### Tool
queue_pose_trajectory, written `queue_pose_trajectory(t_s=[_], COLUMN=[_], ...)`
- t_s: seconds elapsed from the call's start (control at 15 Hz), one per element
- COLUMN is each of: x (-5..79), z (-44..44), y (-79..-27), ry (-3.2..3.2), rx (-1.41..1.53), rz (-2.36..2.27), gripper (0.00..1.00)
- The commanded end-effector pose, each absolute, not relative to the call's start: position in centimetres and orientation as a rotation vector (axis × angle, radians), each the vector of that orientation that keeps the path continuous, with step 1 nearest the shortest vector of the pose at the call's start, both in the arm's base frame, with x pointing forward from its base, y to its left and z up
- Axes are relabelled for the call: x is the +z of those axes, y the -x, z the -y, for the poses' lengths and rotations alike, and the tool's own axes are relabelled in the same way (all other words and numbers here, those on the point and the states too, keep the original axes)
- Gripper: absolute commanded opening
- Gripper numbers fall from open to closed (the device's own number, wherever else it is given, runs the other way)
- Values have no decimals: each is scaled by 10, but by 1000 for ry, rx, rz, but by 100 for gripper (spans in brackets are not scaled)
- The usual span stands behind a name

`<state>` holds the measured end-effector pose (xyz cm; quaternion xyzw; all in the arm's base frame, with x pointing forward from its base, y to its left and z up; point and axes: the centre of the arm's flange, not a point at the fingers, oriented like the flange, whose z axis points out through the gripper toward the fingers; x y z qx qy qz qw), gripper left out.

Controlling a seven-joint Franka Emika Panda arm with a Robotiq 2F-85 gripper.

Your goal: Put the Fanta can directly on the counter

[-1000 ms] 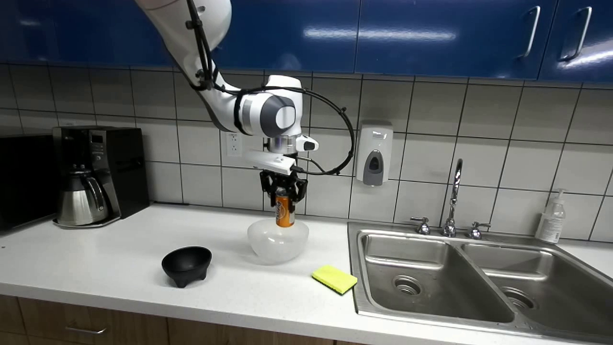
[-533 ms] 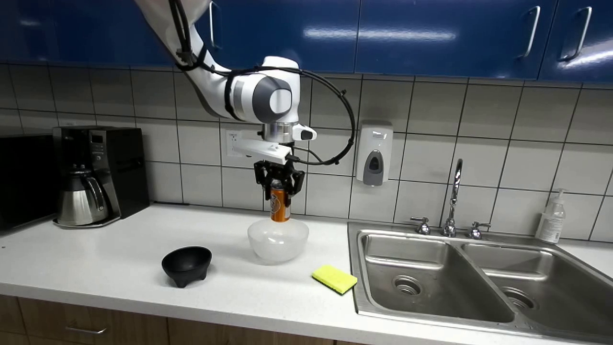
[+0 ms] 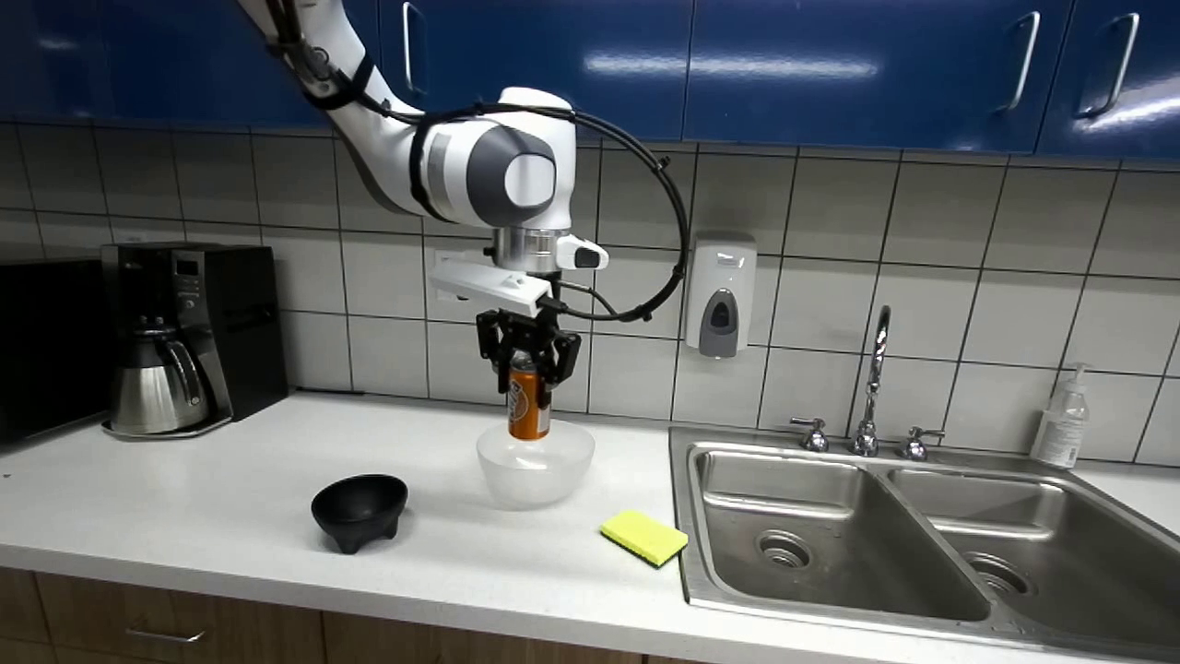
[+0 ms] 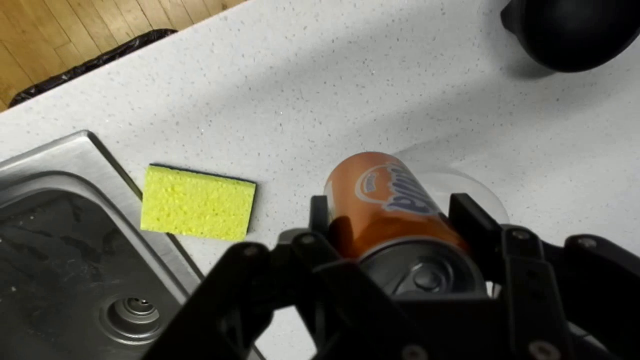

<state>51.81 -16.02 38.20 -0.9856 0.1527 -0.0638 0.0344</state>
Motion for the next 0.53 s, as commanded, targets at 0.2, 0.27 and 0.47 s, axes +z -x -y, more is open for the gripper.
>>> queue_pose_trajectory(t_s=[0.2,0.27,0.47], x=[377,373,359], z=[173,176,185], y=[-470,-467,-462], ry=[3007,3003,3001], rx=[-155,-146,-113], rz=[-491,-498,-513], gripper=[38,38,38])
